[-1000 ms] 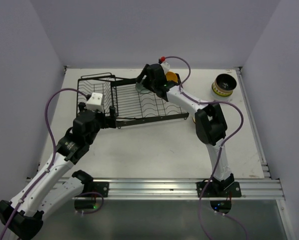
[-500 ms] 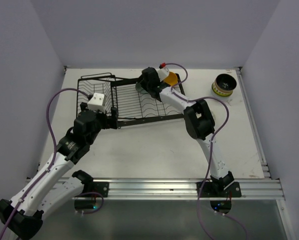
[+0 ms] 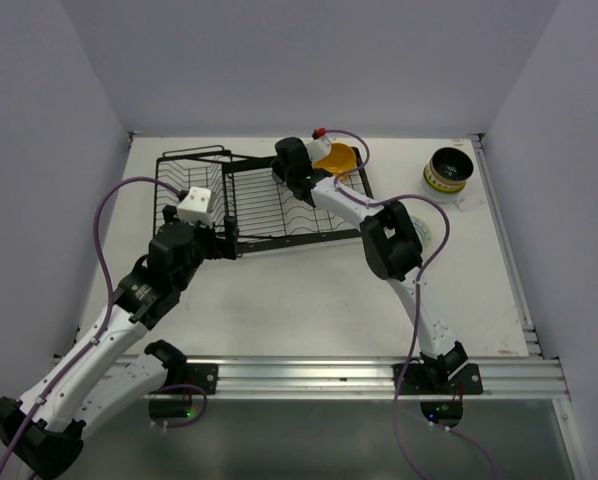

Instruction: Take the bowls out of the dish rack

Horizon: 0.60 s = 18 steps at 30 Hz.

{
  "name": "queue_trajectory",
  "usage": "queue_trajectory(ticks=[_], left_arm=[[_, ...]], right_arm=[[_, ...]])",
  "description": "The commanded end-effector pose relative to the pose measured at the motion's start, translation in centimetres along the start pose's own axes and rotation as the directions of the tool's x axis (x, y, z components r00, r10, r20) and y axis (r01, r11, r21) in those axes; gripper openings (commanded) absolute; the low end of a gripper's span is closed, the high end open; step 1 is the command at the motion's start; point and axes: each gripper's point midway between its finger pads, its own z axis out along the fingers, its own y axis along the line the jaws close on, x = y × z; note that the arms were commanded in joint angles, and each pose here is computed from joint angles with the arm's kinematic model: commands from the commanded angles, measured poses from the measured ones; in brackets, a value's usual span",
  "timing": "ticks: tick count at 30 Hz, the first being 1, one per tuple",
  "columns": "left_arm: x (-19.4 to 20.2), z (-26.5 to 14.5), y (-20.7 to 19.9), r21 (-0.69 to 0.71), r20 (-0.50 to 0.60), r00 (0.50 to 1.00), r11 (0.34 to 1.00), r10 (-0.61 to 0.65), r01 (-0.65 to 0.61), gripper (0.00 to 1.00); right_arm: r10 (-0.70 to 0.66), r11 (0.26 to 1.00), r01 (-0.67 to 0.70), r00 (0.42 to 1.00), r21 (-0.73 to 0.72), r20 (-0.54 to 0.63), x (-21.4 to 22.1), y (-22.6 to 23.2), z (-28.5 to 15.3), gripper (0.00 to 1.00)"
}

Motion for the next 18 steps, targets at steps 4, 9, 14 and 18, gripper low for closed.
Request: queue_trajectory(ticks=[4, 9, 14, 18], left_arm=[[-1.0, -0.1, 0.1, -0.011, 0.043, 0.999, 1.000, -0.005, 0.006, 1.00], [-1.1, -0.2, 0.3, -0.017, 0.045, 0.999, 1.000, -0.004, 0.005, 1.00], [-1.0, -0.2, 0.3, -0.021, 0.043, 0.999, 1.000, -0.003, 0.004, 1.00], [-1.0, -0.2, 0.4, -0.022, 0.044, 0.999, 1.000, -0.004, 0.005, 1.00]], right_arm=[[0.043, 0.995, -0.038, 0.997, -0.091, 0.064, -2.4, 2.6, -1.6, 0.00], [0.025, 0.984, -0.014, 0.998, -0.180, 0.059, -2.2, 3.6, -2.9, 0.00], [0.006, 0.945, 0.022, 0.996, -0.327, 0.085, -2.7, 6.3, -4.9, 0.00], [-0.006, 0.915, 0.042, 0.996, -0.401, 0.090, -2.5, 7.2, -5.5, 0.00]])
